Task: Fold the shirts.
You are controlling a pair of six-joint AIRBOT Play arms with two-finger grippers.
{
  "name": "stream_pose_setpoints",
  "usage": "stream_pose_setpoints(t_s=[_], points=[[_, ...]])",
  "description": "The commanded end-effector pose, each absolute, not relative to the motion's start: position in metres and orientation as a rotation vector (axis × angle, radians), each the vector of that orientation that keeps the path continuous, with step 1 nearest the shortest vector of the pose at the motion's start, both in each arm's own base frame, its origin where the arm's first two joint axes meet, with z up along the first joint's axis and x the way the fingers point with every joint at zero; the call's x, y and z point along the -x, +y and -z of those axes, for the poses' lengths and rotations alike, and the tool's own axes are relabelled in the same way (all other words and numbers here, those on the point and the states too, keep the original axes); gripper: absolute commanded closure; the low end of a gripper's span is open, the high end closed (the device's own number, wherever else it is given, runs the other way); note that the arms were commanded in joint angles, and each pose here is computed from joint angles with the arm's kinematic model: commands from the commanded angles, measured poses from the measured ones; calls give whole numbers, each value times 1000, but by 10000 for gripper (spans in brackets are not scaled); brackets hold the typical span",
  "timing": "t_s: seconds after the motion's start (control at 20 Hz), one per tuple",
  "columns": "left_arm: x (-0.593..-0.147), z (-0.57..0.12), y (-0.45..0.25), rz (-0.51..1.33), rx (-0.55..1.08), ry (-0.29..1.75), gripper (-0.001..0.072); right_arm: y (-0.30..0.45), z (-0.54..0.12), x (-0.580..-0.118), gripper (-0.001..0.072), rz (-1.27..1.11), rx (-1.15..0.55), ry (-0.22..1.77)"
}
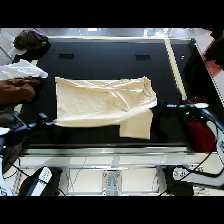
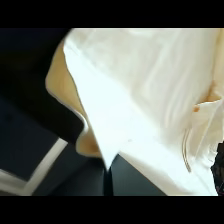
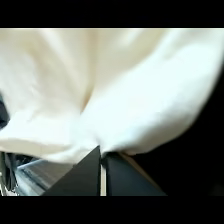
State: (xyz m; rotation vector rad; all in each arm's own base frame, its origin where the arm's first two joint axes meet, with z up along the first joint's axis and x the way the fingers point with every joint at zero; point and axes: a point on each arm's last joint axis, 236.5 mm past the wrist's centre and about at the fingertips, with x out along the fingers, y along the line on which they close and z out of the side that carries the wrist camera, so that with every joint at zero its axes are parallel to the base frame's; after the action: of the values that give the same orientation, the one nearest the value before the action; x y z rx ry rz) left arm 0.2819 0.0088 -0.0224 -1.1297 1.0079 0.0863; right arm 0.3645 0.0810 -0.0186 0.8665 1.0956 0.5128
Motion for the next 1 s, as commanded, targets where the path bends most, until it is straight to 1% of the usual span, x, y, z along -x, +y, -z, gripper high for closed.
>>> stream_pose_setpoints(t_s=[0.0, 0.1, 0.15, 0.3, 0.4, 0.5, 0.55, 0.6, 0.65, 0.7, 0.75, 0.85, 0.95], points=[[-301, -87, 40, -48, 927, 733, 697, 91, -78, -346, 692, -644, -684, 1011], [-296, -178, 50, -41, 723, 523, 697, 90, -141, -318, 692, -636, -496, 930], [-289, -228, 50, -48, 630, 409, 698, 88, -177, -304, 692, -597, -408, 853], [-262, -354, 35, -61, 384, 154, 699, 75, -290, -256, 693, -411, -157, 542], [-249, -424, 23, -48, 215, 43, 699, 63, -376, -221, 695, -278, -8, 278], [-242, -478, 16, -39, 82, -23, 700, 55, -436, -194, 696, -186, 75, 125], [-243, -494, 16, -42, 34, -16, 700, 52, -454, -188, 696, -163, 104, 87], [-246, -498, 21, -46, 3, 17, 700, 51, -467, -189, 696, -155, 115, 67], [-255, -496, 27, -32, 6, 63, 700, 48, -471, -198, 696, -157, 114, 72], [-267, -486, 32, -6, 33, 113, 700, 45, -465, -212, 696, -167, 99, 113], [-284, -468, 36, 47, 76, 179, 701, 41, -446, -232, 695, -190, 66, 195], [-318, -411, 35, 170, 160, 388, 701, 41, -403, -274, 693, -270, -30, 380], [-355, -340, 31, 235, 163, 626, 701, 45, -368, -321, 693, -370, -131, 504]])
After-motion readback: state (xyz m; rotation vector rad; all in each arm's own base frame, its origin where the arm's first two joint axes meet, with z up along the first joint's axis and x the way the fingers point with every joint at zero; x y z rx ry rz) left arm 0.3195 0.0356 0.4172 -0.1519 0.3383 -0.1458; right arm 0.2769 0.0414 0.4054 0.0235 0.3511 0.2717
